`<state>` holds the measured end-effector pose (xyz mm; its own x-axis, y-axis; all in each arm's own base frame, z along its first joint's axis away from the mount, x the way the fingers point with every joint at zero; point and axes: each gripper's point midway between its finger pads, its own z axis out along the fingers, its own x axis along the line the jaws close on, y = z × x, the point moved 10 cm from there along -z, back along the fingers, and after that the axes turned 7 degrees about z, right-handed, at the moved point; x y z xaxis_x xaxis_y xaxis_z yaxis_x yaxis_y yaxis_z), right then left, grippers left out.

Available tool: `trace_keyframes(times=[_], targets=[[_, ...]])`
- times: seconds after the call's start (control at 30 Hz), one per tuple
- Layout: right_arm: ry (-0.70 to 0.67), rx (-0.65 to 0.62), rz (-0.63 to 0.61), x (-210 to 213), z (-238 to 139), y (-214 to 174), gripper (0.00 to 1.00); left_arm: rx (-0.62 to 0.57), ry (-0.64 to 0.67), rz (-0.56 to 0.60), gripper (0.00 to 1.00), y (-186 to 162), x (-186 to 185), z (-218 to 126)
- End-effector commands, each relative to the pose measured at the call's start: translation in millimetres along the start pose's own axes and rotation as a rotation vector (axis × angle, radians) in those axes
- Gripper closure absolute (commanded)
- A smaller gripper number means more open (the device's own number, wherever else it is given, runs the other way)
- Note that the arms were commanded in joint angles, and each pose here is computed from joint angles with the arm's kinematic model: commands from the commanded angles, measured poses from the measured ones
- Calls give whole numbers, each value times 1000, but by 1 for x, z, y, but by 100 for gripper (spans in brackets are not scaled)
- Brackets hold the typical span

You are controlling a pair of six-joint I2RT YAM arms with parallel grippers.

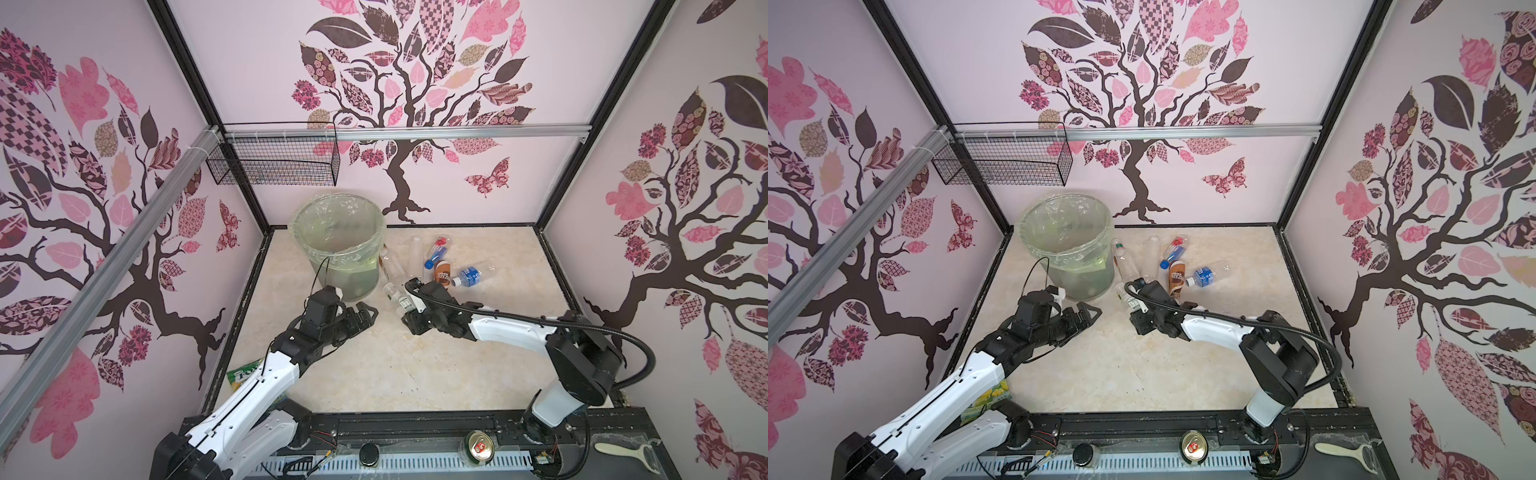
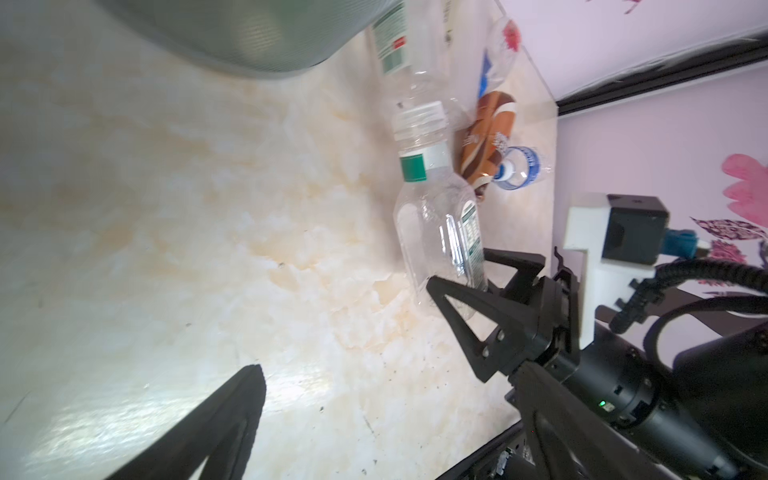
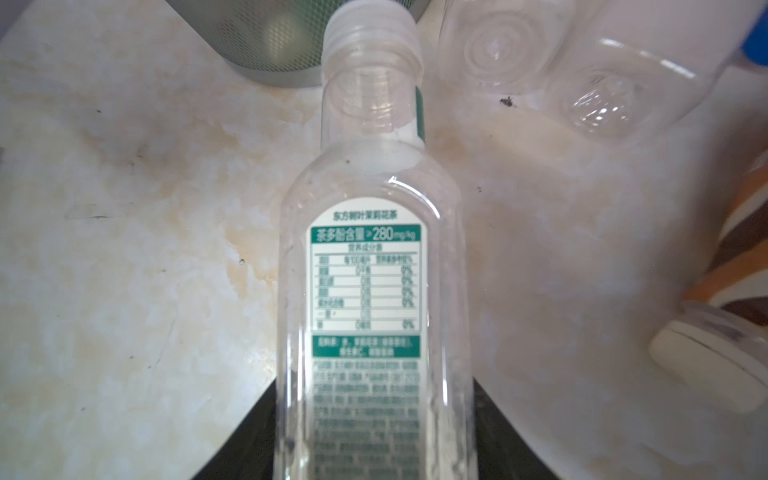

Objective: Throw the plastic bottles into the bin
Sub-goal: 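Close left gripper on the white cap while right gripper holds the body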

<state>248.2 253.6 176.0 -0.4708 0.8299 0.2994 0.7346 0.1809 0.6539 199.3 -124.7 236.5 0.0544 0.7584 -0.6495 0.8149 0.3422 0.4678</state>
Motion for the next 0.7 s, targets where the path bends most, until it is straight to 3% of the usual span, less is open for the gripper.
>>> trace_keyframes(times=[0.0,0.37,0.67], targets=[[67,-106,22,11,-37,17,48,-83,-50,79,2,25,-33,-7],[183,-301,67,21,-116,32,48,-159,-146,170,3,77,-101,-1],[252,-356,74,25,-140,33,49,-178,-181,248,11,76,-142,12]])
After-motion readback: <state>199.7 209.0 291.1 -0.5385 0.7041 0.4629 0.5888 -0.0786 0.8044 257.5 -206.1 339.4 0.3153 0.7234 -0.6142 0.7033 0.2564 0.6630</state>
